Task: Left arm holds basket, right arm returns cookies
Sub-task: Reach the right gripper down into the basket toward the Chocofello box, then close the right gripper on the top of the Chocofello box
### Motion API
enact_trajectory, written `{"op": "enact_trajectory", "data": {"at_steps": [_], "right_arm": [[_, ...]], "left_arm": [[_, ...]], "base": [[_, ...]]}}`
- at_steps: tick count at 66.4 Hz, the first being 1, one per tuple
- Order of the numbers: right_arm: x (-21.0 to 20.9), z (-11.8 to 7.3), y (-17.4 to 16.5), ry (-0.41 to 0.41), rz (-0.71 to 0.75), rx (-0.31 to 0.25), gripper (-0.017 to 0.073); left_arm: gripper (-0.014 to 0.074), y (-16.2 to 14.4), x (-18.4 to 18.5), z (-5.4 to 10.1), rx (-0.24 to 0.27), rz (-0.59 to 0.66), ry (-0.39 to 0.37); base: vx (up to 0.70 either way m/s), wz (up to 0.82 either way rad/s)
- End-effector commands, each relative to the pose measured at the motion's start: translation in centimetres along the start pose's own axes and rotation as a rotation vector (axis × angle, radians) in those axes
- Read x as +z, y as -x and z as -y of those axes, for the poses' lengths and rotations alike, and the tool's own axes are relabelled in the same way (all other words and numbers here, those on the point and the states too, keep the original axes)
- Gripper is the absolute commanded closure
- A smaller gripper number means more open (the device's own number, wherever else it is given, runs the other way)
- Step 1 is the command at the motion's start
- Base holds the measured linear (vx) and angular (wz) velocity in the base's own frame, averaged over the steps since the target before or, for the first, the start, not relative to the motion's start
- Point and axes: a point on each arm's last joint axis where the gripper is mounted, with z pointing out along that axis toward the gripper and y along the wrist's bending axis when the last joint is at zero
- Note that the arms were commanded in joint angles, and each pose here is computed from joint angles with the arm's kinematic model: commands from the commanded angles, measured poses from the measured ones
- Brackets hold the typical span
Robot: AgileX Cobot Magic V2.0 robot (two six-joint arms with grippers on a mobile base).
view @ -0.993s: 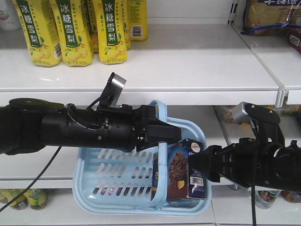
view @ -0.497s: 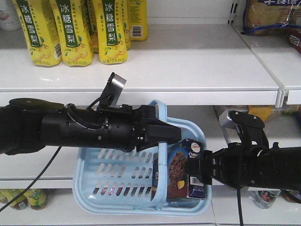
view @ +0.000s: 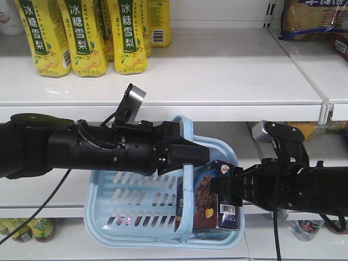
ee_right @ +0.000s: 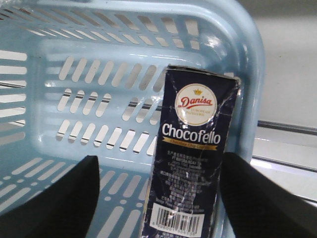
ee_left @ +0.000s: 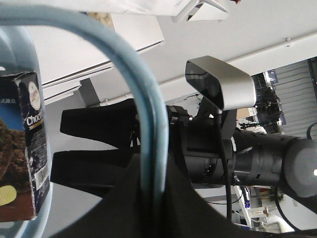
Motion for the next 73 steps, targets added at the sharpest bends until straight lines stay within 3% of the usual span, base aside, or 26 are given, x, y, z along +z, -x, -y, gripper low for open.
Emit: {"op": "enact_trajectory", "data": {"at_steps": [1,51,73], "right_arm": [[-0.8,-0.5,1.4,0.007,0.084,-0.008,0.0056],[2.4,0.2,1.7,-0.014,-0.008,0.006,0.0057],[3.6,-0.4,2.1,0.057,-0.055,0.006,0.0057]], "left_arm": [[0.0600,1.0,-0.9,3.2,0.002,0.070,-0.135],[0.0600,1.0,-0.9,3.2,0.002,0.070,-0.135],[0.0600,1.0,-0.9,3.2,0.002,0.070,-0.135]], "base": [[0.00,0.00],[0.00,0.00],[0.00,0.00]]}}
